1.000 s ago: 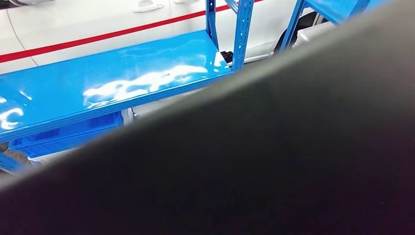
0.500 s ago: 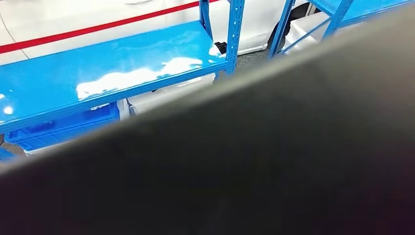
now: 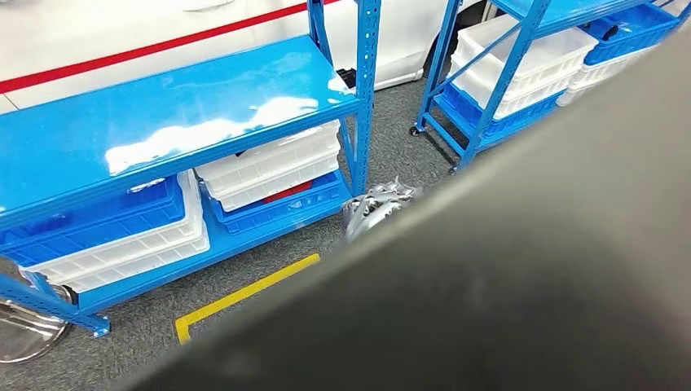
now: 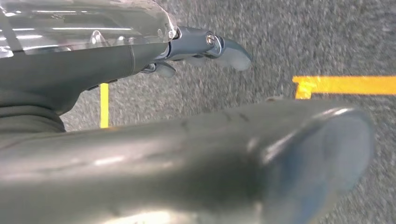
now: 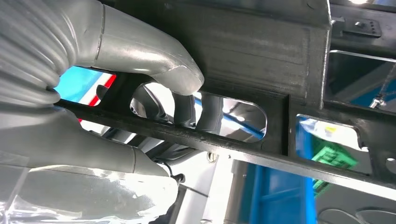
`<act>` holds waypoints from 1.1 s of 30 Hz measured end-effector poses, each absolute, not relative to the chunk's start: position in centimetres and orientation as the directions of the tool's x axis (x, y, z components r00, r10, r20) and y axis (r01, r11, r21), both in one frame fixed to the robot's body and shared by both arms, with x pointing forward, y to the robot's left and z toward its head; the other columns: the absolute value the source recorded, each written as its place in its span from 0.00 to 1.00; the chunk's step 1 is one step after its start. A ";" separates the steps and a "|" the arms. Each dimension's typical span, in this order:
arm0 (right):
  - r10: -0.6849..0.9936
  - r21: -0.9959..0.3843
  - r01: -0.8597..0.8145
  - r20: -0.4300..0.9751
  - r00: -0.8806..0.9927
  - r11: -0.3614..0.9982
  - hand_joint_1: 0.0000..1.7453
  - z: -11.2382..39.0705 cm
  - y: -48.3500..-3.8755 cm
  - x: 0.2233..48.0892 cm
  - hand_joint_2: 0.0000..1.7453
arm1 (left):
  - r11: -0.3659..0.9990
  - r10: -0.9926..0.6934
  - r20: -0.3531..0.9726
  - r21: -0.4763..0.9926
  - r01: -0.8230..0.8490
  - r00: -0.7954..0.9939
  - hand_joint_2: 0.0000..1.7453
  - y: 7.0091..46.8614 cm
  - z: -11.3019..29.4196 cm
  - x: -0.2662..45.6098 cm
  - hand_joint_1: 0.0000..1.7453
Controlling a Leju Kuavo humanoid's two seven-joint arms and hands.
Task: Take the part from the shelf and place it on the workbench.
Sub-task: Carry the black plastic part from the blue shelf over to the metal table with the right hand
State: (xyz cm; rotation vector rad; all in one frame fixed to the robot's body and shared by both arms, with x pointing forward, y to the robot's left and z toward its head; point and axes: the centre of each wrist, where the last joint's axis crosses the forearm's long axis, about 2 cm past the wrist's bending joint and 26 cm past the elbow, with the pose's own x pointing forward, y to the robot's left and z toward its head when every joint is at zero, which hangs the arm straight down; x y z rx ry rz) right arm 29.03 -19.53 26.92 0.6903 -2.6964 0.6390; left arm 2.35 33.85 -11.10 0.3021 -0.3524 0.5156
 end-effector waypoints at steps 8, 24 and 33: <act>-0.342 -0.348 -0.498 0.421 -0.840 0.794 0.99 26.3 -19.8 29.0 1.00 | 0.812 0.417 0.407 0.234 -0.534 0.813 0.00 34.2 -11.1 2.3 0.00; -0.226 -0.375 -0.425 0.470 -0.853 0.824 0.99 22.6 -22.2 26.2 1.00 | 0.856 0.349 0.400 0.231 -0.462 0.847 0.00 33.9 -11.1 2.0 0.00; -0.238 -0.418 -0.486 0.518 -0.821 0.768 0.99 23.0 -20.2 26.5 1.00 | 0.874 0.330 0.437 0.193 -0.446 0.837 0.00 33.6 -11.0 3.3 0.00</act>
